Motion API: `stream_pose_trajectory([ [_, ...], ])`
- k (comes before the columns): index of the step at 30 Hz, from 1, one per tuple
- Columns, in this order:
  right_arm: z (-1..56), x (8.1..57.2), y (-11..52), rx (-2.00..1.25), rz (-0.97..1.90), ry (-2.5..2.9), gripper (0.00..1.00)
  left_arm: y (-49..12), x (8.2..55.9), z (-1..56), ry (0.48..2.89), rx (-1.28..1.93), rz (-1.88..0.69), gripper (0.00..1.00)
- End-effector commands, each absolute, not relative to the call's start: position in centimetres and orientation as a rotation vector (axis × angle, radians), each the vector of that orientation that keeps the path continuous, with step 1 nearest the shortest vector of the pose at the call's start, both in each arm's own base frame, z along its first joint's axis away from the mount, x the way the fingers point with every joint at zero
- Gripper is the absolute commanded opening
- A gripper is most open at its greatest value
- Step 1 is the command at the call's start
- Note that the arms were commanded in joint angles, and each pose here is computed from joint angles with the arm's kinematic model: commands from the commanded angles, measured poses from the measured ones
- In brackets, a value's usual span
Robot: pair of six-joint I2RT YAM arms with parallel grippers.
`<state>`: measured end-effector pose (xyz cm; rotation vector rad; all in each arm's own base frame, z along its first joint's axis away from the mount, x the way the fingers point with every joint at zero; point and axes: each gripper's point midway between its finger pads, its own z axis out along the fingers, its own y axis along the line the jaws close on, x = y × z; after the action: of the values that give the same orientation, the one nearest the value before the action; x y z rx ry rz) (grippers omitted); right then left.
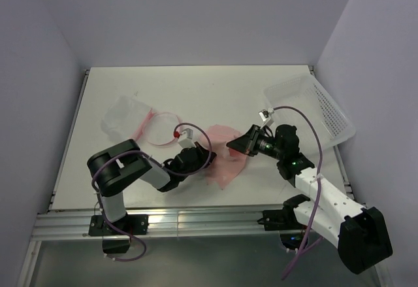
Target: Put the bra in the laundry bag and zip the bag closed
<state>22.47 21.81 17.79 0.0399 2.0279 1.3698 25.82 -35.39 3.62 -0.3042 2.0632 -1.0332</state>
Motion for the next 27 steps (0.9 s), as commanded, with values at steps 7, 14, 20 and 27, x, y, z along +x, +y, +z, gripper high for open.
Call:
stream_pose_trajectory([
  [7, 15.8, 19.8, 20.9, 0.252, 1.464, 1.987, 0.0, -29.2, 23.2, 3.5, 2.016, -0.402, -1.085, 0.39],
  [14, 9.2, 17.1, 21.4, 0.239, 1.382, 2.218, 0.0, -26.8, 22.2, 5.9, 1.987, -0.369, -1.03, 0.43],
  [20, 7.0, 15.3, 22.9, 0.153, 1.371, 2.373, 0.04, -26.4, 23.0, 9.1, 1.958, -0.326, -0.96, 0.7],
  [27, 9.2, 17.1, 20.8, 0.057, 1.116, 2.323, 0.9, -28.4, 22.9, 9.4, 2.041, -0.149, -0.942, 0.79],
])
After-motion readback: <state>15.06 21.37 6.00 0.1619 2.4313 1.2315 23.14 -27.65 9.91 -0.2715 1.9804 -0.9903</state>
